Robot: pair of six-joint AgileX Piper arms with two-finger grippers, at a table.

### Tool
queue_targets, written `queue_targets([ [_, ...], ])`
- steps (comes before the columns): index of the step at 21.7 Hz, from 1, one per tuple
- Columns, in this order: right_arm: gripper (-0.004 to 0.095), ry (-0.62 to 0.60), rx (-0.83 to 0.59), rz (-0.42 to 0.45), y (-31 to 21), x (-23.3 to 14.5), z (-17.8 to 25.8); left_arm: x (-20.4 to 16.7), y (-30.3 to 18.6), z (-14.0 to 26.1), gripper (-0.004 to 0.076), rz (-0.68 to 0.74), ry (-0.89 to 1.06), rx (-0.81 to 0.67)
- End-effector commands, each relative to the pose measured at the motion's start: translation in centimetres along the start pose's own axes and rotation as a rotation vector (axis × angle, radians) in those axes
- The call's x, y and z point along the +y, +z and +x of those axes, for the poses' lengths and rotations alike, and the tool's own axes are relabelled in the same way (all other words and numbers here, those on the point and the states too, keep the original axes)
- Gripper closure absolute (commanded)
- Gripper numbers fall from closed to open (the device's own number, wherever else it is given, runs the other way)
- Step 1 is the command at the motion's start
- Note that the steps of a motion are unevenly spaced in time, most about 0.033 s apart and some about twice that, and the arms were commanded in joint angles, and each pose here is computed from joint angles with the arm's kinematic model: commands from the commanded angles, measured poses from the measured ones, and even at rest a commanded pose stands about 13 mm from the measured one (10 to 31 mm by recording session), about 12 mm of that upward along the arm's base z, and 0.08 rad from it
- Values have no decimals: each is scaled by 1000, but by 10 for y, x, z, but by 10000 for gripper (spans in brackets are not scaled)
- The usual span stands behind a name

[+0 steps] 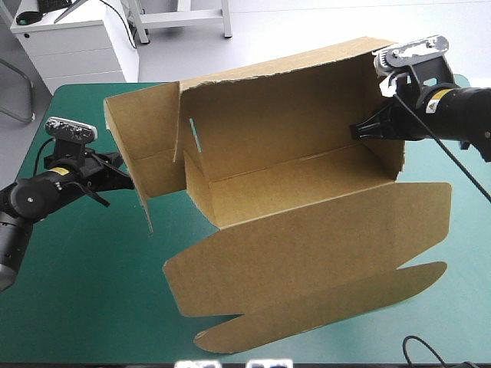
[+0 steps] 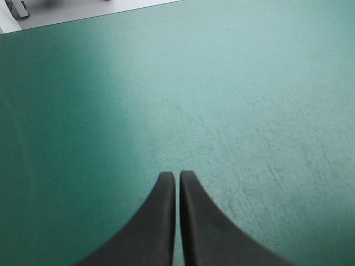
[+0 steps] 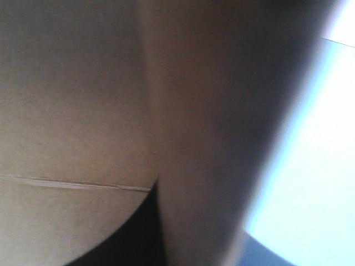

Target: Fold the box

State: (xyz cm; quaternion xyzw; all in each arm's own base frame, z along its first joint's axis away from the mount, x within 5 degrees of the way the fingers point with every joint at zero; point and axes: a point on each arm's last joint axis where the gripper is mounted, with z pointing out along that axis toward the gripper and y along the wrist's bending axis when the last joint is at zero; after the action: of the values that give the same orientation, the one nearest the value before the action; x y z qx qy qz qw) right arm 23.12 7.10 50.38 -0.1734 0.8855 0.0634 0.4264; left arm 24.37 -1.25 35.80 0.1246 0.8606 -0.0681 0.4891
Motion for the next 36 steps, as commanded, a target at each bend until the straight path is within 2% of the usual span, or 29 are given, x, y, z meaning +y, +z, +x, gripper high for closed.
queue_targets([
  [1,927,8,-67,0,-20,0,-4,-3,-11,-17,706,15,-17,-129],
  [10,927,14,-19,38,-1,-4,-5,-42,-25,-35,708,473,-68,-312],
  [17,927,26,21,86,15,-10,-6,-58,-41,-44,707,679,-30,-358],
  [23,927,38,40,74,24,-10,-7,-70,-66,-60,706,845,41,-401],
  [25,927,48,38,48,24,-7,-7,-71,-70,-62,669,862,47,-401],
  [27,927,51,36,31,25,-6,-7,-72,-70,-62,582,870,47,-398],
  [29,927,51,34,31,25,-6,-7,-73,-72,-61,391,893,54,-391],
  [31,927,57,31,13,25,-4,-8,-73,-71,-61,272,892,51,-391],
  [36,926,75,4,-31,25,0,-10,-72,-71,-61,246,877,43,-395],
])
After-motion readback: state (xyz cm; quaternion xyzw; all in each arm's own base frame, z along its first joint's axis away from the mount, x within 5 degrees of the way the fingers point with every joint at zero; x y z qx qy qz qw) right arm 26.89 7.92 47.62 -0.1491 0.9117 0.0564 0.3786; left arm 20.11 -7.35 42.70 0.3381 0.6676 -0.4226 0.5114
